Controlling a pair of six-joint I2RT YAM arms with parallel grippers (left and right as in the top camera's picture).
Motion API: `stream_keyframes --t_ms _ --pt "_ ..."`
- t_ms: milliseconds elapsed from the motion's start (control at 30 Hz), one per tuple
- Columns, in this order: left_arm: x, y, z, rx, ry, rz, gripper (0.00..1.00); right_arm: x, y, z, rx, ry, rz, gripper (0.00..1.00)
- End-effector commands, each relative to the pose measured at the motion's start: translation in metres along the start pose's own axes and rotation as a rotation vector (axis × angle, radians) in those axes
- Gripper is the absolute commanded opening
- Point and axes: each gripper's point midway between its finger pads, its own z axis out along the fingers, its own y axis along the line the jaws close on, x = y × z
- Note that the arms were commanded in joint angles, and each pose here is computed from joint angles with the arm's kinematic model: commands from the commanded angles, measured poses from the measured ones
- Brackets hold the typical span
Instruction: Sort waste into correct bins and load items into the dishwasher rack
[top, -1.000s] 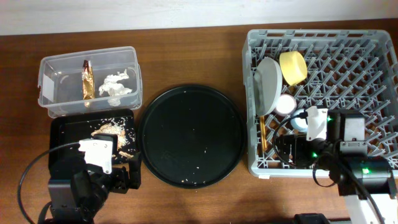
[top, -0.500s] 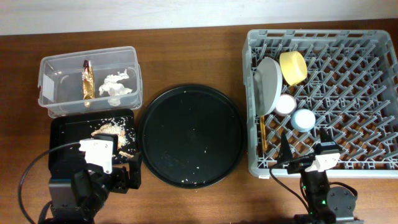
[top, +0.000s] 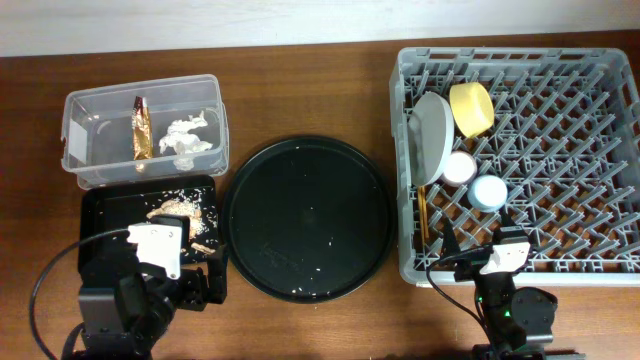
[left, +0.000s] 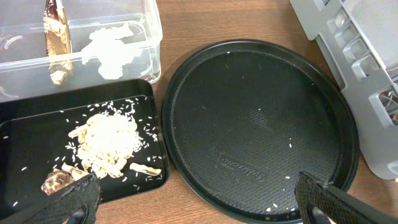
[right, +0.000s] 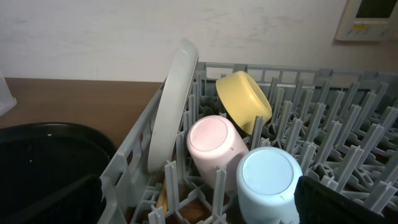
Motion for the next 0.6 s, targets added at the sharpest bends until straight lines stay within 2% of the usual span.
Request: stream_keyframes --t_ms 0,167,233,300,367,467,500,567 --pt "0.001 -0.001 0.000 0.009 -0.003 0.018 0.99 0.002 -0.001 0.000 0.001 -0.002 -0.003 0.99" --pt "0.003 -0.002 -0.003 0.008 -0.017 0.021 0.99 0.002 -0.001 0.000 0.001 -0.002 -0.003 0.99" --pt "0.022 0.004 0.001 -0.026 -0.040 0.025 0.99 0.002 -0.001 0.000 0.001 -0.002 -0.003 0.99" --pt "0.044 0.010 0.026 -0.039 -0.142 0.040 0.99 0.002 -0.001 0.000 0.001 -0.002 -0.003 0.99" --pt "0.049 0.014 0.045 -0.042 -0.261 0.059 0.99 0.002 -0.001 0.000 0.001 -0.002 -0.003 0.99" --pt "0.033 0.019 0.056 -0.062 -0.493 0.093 0.99 0.002 -0.001 0.000 0.001 -0.002 -0.003 0.99" --pt "0.013 0.025 0.050 -0.104 -0.648 0.103 0.99 0.002 -0.001 0.000 0.001 -0.002 -0.003 0.99" --pt "0.006 0.030 0.052 -0.138 -0.760 0.121 0.99 0.002 -0.001 0.000 0.001 -0.002 -0.003 0.99"
